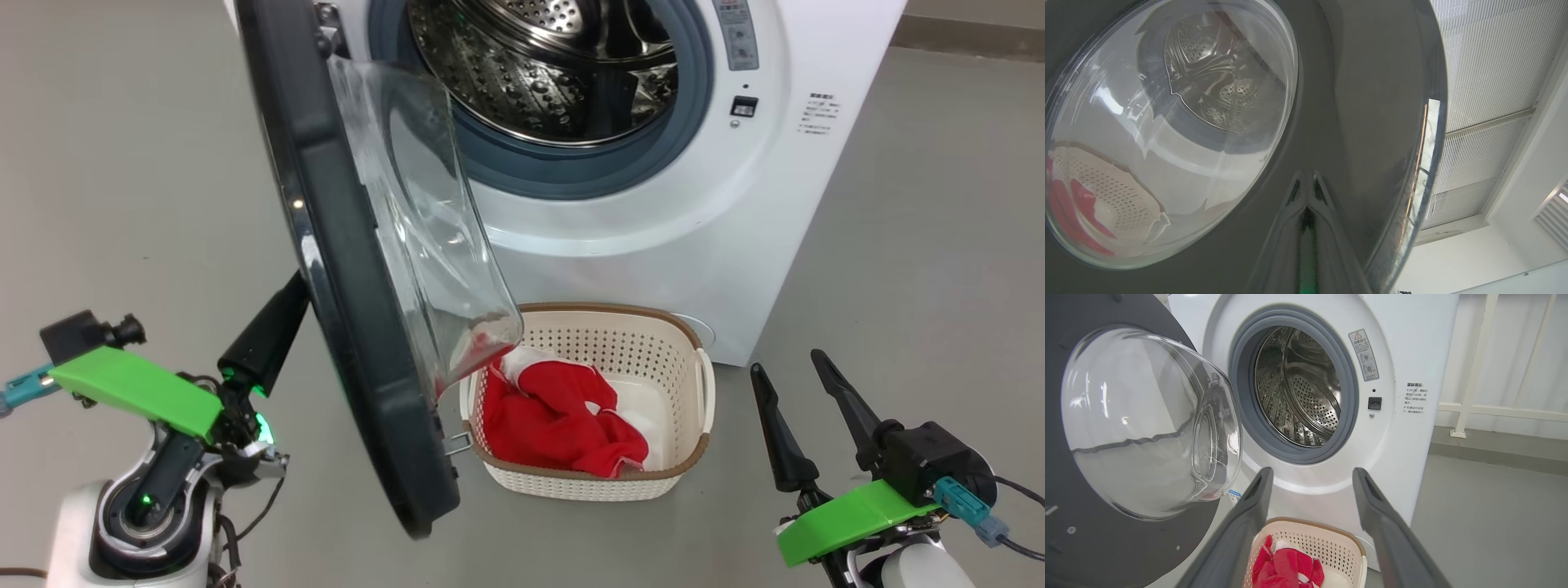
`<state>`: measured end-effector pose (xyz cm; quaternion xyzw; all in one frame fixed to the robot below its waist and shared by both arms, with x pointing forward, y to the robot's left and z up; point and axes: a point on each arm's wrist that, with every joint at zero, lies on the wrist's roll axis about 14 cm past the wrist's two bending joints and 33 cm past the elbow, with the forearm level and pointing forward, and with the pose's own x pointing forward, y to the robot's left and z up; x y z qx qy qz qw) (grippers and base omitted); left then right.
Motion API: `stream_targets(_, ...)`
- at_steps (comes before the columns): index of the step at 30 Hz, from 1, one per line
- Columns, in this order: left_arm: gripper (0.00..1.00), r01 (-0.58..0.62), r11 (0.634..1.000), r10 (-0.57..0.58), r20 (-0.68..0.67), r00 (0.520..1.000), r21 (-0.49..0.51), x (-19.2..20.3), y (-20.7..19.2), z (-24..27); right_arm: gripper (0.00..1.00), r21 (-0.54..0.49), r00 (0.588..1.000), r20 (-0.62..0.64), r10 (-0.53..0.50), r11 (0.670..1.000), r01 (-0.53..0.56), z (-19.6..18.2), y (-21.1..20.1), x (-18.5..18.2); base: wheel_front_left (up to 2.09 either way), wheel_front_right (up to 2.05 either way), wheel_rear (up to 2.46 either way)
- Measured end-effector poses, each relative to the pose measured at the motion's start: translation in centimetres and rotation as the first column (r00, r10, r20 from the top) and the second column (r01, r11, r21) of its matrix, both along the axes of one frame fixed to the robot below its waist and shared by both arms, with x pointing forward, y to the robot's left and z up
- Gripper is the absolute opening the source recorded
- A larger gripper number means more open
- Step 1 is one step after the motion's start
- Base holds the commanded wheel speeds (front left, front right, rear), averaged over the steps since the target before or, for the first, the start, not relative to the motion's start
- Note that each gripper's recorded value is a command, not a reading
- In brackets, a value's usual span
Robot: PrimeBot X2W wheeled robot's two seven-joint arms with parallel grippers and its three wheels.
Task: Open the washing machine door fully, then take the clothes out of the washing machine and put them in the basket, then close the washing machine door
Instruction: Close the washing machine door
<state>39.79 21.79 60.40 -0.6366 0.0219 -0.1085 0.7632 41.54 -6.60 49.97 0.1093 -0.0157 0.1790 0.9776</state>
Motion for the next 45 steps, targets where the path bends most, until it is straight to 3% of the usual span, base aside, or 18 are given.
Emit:
stream_targets(18, 0.02, 0.008, 1.0, -0.008, -0.005, 1.0, 0.004, 1.0, -0.8, -0.3, 1.0, -0.002, 0.999, -0.013, -0.033, 0.999, 0.033, -0.5, -1.2, -0.1, 0.0, 0.0, 0.0)
stream_targets(19, 0.24, -0.004, 1.0, 0.004, -0.003, 1.0, 0.021, 1.0, -0.5, -0.3, 1.0, -0.002, 0.999, -0.013, -0.032, 0.999, 0.032, -0.5, -1.2, 0.0, 0.0, 0.0, 0.0)
stream_targets(20, 0.24, -0.024, 0.999, 0.024, 0.0, 1.0, 0.039, 0.9, -0.2, -0.3, 1.0, -0.001, 0.999, -0.014, -0.032, 0.999, 0.032, -0.5, -1.2, -0.1, 0.0, 0.0, 0.0)
stream_targets(21, 0.8, -0.047, 0.997, 0.046, 0.009, 0.999, 0.067, 0.9, 0.3, -0.2, 1.0, -0.001, 0.999, -0.013, -0.032, 0.999, 0.032, -0.5, -1.2, -0.1, 0.0, 0.0, 0.0)
stream_targets(22, 1.0, -0.069, 0.993, 0.068, 0.018, 0.998, 0.096, 0.9, 0.7, -0.1, 1.0, -0.001, 0.999, -0.012, -0.032, 0.999, 0.032, -0.4, -1.2, -0.1, 0.0, 0.0, 0.0)
stream_targets(27, 1.0, -0.181, 0.962, 0.172, 0.06, 0.983, 0.204, 0.2, 2.9, -0.5, 1.0, -0.001, 0.999, -0.008, -0.034, 0.999, 0.034, -0.3, -1.3, -0.1, 0.0, 0.0, 0.0)
stream_targets(32, 1.0, -0.308, 0.867, 0.295, 0.097, 0.951, 0.391, -1.2, 5.2, -2.2, 1.0, 0.007, 0.999, -0.006, -0.041, 0.999, 0.041, -0.1, -1.5, -0.1, 0.0, 0.0, 0.0)
stream_targets(41, 1.0, -0.473, 0.595, 0.414, 0.257, 0.874, 0.65, -3.1, 6.9, -3.6, 1.0, 0.007, 0.999, -0.008, -0.054, 0.999, 0.054, -0.2, -1.9, -0.2, 0.0, 0.0, 0.0)
stream_targets(45, 1.0, -0.473, 0.478, 0.429, 0.274, 0.861, 0.74, -3.6, 7.6, -4.9, 1.0, 0.008, 0.998, -0.006, -0.057, 0.998, 0.057, -0.1, -2.0, -0.2, 0.0, 0.0, 0.0)
